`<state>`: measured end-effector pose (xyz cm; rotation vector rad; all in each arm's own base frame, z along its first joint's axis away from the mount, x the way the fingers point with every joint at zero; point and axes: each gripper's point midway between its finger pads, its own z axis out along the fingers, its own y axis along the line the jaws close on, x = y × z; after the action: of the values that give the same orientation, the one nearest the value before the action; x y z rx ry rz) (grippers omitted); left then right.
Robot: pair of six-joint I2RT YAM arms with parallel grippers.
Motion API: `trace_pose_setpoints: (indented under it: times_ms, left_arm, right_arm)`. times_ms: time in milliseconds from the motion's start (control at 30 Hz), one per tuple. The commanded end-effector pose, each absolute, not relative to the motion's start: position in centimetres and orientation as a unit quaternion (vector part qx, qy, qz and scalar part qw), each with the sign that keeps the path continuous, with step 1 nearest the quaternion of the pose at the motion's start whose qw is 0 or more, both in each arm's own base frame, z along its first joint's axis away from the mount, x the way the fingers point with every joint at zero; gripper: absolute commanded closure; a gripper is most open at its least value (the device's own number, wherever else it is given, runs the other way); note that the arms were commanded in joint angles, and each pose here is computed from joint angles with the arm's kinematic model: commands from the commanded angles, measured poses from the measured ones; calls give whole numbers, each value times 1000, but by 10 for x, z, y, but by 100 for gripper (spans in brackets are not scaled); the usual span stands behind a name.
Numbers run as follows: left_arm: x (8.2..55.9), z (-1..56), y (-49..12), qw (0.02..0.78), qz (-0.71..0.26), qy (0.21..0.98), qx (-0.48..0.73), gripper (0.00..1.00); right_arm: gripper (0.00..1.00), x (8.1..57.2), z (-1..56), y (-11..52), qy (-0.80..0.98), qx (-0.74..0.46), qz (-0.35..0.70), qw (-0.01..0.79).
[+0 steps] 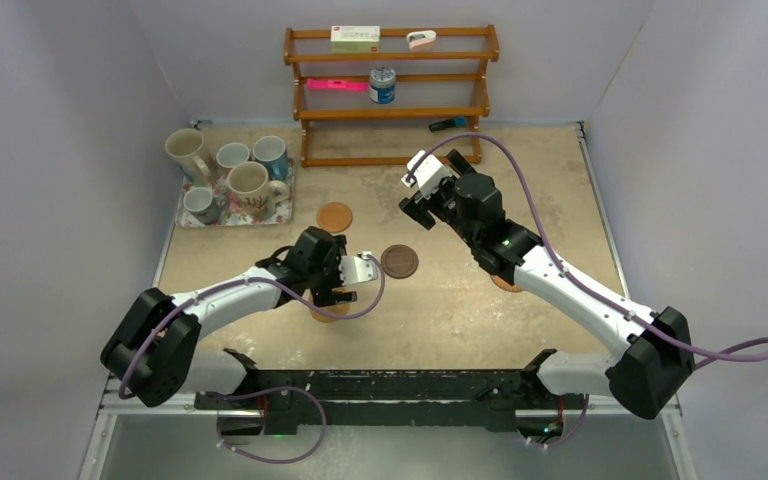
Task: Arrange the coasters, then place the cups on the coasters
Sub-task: Move the coaster to the center of the board.
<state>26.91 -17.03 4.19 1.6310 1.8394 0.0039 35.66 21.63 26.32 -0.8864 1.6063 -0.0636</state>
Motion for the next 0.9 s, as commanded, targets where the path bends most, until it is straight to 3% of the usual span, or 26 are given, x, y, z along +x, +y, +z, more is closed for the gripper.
trace_pose_setpoints:
  times_ms: [0,167,500,600,867]
  left_arm:
    - [256,33,-179,316,-32,711,628,0]
    - [266,58,-179,350,-14,709,612,0]
    - [283,183,-165,522,39,674,520,0]
    - [279,178,-156,514,55,674,528,0]
    - [266,99,-142,423,72,692,581,0]
  right_arm:
    - [1,358,280,213,682,-369,-31,630]
    - [1,358,280,213,682,-369,-31,631]
    - [1,357,282,213,681,-367,-29,633]
    - [1,358,282,213,681,-367,-29,633]
    - [1,360,280,212,684,-367,-36,630]
